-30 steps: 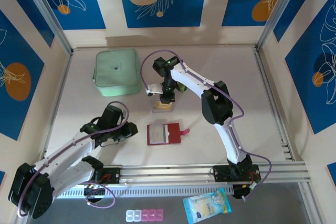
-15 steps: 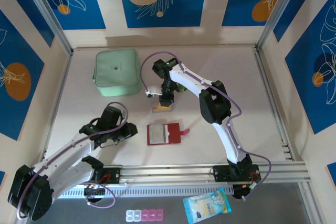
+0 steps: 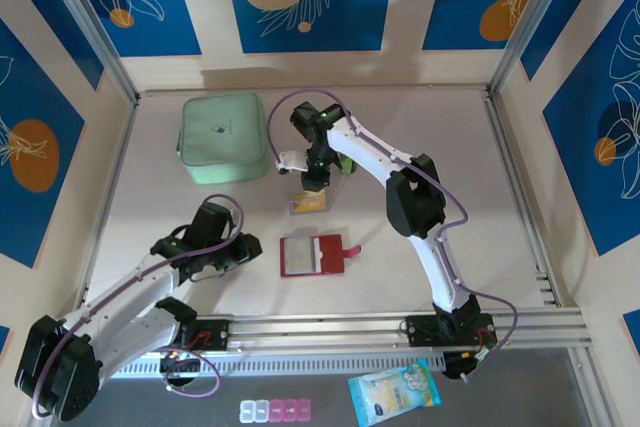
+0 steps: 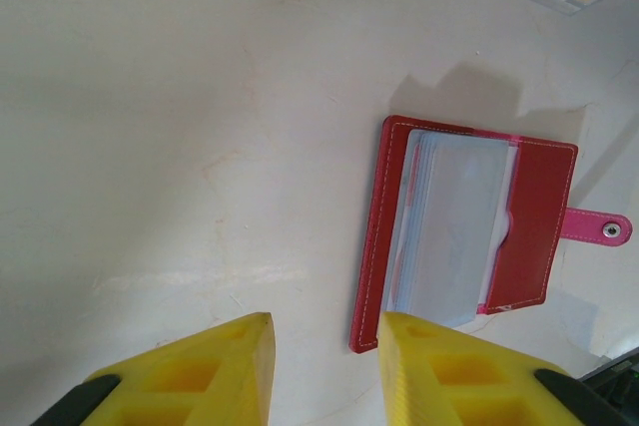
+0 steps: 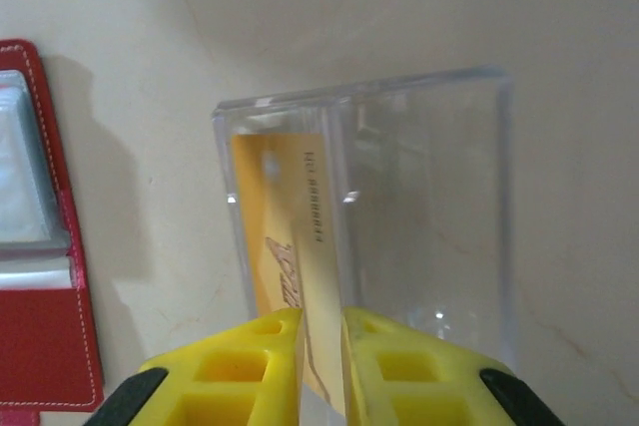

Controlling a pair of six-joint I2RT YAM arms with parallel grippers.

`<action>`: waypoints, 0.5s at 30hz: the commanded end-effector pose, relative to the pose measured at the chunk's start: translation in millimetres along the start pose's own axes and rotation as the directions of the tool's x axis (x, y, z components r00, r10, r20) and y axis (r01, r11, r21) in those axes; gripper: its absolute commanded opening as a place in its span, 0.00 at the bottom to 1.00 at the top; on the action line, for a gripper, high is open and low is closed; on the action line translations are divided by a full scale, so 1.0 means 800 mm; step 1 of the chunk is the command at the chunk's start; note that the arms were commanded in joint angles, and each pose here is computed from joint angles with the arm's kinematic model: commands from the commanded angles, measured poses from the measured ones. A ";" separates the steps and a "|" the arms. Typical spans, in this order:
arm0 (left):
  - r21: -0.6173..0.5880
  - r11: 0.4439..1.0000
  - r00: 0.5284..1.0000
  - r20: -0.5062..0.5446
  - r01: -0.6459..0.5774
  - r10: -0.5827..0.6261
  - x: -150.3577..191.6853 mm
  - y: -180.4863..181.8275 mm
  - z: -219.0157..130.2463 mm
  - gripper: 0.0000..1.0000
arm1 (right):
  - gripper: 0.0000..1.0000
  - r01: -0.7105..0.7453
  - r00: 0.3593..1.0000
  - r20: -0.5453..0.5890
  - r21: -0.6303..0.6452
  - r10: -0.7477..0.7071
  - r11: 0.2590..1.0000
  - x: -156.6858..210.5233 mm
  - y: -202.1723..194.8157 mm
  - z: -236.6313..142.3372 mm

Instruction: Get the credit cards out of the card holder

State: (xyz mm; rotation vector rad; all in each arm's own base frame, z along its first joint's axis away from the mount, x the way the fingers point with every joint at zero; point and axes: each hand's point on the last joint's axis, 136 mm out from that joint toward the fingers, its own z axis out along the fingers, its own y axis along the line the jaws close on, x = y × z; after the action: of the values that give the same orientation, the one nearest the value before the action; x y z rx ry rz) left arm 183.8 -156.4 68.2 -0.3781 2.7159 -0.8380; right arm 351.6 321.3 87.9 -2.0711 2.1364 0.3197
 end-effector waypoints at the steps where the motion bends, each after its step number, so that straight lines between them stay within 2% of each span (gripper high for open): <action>1: 0.018 1.000 1.000 -0.014 0.023 -0.023 0.003 0.001 0.004 0.32 | 0.18 -0.028 0.997 0.072 0.061 0.023 0.998 -0.013 -0.002 -0.037; 5: 0.051 0.999 0.999 -0.040 0.018 -0.016 0.005 -0.007 0.011 0.32 | 0.15 -0.079 0.990 0.122 0.072 0.069 0.994 -0.019 0.000 -0.041; 10: 0.095 0.995 0.998 -0.063 0.017 -0.011 0.002 -0.021 0.021 0.29 | 0.11 -0.219 0.961 0.181 0.047 0.207 0.975 -0.028 0.008 -0.047; 13: 0.115 0.993 0.997 -0.072 0.012 -0.004 0.001 -0.031 0.025 0.27 | 0.11 -0.346 0.916 0.218 0.009 0.336 0.938 -0.034 0.019 -0.051; 15: 0.126 0.992 0.997 -0.077 0.001 0.009 0.001 -0.038 0.029 0.26 | 0.11 -0.462 0.857 0.236 -0.040 0.457 0.886 -0.039 0.031 -0.054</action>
State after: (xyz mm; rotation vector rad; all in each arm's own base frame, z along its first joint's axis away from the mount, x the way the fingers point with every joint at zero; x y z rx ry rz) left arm 190.8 -178.9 57.8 -0.3593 2.7454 -0.9572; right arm 342.0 325.9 110.0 -1.6588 2.3390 0.4139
